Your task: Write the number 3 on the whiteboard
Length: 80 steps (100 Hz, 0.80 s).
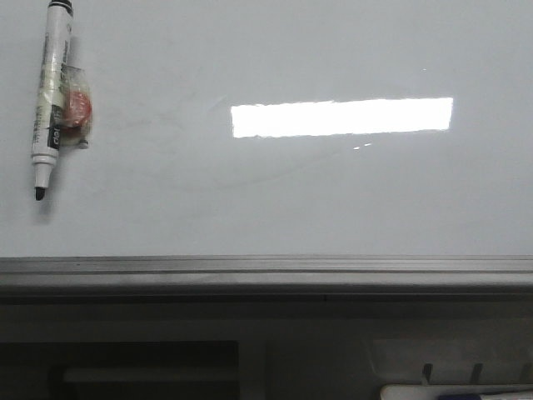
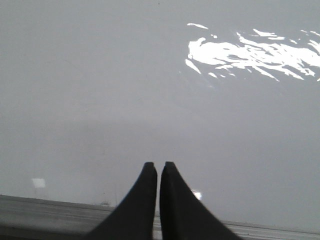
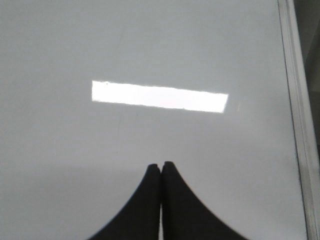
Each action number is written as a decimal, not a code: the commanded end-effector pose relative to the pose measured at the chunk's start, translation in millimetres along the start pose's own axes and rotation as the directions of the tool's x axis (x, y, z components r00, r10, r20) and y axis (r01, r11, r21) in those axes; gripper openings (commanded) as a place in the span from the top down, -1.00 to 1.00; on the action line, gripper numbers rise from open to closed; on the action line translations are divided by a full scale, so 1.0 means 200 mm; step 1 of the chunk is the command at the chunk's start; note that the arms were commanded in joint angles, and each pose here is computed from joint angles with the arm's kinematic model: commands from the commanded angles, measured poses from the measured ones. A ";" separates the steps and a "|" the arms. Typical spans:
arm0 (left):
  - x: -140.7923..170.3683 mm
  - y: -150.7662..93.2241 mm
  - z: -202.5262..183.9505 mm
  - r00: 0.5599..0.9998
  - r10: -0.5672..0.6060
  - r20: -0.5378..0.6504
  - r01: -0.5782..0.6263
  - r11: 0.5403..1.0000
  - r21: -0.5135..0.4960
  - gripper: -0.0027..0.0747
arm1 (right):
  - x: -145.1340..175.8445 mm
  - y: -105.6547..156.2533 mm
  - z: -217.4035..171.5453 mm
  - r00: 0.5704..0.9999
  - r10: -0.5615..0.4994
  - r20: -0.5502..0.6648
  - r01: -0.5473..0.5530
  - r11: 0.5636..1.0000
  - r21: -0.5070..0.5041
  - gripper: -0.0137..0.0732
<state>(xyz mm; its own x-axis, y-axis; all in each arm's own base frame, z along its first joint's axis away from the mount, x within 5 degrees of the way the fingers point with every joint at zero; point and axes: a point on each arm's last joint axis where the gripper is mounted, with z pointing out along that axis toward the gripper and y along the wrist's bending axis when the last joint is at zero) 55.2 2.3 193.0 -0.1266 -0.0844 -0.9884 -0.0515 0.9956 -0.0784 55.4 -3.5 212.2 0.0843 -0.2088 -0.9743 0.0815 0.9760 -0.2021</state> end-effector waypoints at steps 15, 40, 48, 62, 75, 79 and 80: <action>-0.06 -0.01 -0.01 0.986 -0.036 0.163 0.032 0.999 0.027 0.98 | 0.00 0.00 -0.01 0.996 -0.010 0.086 0.008 1.000 0.023 0.80; -0.10 -0.01 -0.02 0.971 -0.116 0.211 0.108 0.993 0.052 0.99 | -0.01 0.00 -0.01 0.985 0.166 0.043 -0.167 0.986 0.012 0.80; -0.15 -0.02 -0.04 0.965 -0.145 0.220 0.134 0.989 0.064 0.99 | -0.01 0.00 -0.01 0.981 0.187 -0.046 -0.188 0.982 -0.005 0.80; -0.27 -0.03 -0.09 0.985 -0.097 0.142 0.090 0.995 0.054 0.99 | -0.09 -0.01 -0.02 0.975 0.193 -0.107 -0.197 0.980 -0.023 0.80; -0.39 -0.05 -0.11 0.987 -0.103 0.121 0.097 0.994 0.059 0.99 | -0.17 -0.02 -0.02 0.965 0.187 -0.184 -0.197 0.980 -0.038 0.80; -0.41 -0.05 -0.11 0.985 -0.115 0.126 0.107 0.992 0.065 0.99 | -0.18 -0.02 -0.02 0.957 0.184 -0.223 -0.199 0.979 -0.044 0.80; -0.42 -0.05 -0.11 0.985 -0.115 0.130 0.107 0.992 0.066 0.99 | -0.19 -0.02 -0.01 0.956 0.183 -0.230 -0.199 0.979 -0.045 0.80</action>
<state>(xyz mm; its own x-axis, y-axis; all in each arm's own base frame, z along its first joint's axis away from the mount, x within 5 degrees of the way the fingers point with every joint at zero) 44.5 -1.0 253.4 -0.0693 -0.1658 -0.9837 -0.0219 0.9861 -0.1646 48.3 1.0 229.4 -0.1379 -0.0113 -0.9904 0.0158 0.9998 -0.0136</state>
